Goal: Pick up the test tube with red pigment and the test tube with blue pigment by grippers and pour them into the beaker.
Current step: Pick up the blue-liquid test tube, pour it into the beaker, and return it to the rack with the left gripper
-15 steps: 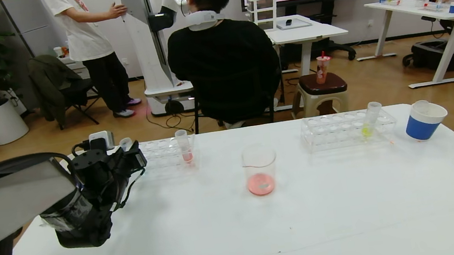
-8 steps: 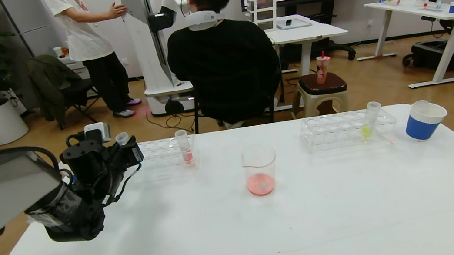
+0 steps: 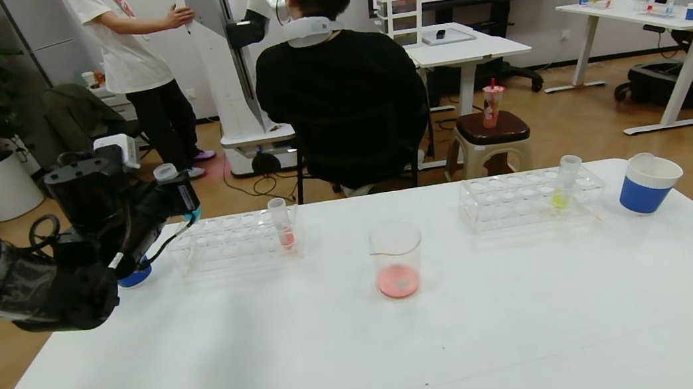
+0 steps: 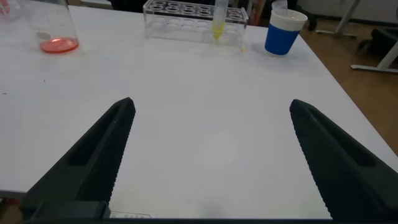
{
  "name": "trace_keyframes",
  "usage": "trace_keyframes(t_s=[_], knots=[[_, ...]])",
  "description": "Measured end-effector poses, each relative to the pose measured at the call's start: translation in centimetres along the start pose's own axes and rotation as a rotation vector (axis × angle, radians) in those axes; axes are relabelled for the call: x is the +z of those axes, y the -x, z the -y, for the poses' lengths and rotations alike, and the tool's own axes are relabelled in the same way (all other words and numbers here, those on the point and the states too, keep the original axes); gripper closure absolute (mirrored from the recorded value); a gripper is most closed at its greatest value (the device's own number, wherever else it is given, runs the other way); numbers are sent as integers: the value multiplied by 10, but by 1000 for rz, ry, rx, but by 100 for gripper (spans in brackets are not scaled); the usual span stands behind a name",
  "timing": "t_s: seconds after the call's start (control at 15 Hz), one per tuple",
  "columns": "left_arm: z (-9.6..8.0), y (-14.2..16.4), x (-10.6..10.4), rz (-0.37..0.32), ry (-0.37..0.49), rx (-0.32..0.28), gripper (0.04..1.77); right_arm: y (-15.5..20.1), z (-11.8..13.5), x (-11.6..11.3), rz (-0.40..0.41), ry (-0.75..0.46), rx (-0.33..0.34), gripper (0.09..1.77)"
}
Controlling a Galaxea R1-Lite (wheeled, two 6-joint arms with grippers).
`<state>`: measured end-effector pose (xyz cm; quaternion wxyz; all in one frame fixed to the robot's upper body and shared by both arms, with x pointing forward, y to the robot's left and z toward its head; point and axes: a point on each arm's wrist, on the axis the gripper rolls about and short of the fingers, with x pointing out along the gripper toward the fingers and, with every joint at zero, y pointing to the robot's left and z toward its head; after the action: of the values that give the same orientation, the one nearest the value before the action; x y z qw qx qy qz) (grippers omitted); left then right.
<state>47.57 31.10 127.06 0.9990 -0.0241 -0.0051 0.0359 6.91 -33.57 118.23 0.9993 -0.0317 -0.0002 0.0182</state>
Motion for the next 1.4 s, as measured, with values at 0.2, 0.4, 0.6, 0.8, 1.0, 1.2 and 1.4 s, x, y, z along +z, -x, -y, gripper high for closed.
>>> trace_keyframes(t_s=[0.2, 0.4, 0.6, 0.8, 1.0, 1.2, 1.4], knots=[[21, 11, 21, 47, -68, -101, 130, 0, 0, 0, 0, 0, 0, 12], [61, 26, 37, 105, -116, -304, 130, 0, 0, 0, 0, 0, 0, 12], [113, 45, 47, 153, -111, -505, 130, 0, 0, 0, 0, 0, 0, 12], [159, 59, 43, 191, -179, -647, 130, 0, 0, 0, 0, 0, 0, 12], [177, 56, 31, 252, -349, -759, 130, 0, 0, 0, 0, 0, 0, 12], [185, 49, 13, 304, -504, -812, 130, 0, 0, 0, 0, 0, 0, 12], [190, 37, 0, 413, -621, -786, 130, 0, 0, 0, 0, 0, 0, 12]])
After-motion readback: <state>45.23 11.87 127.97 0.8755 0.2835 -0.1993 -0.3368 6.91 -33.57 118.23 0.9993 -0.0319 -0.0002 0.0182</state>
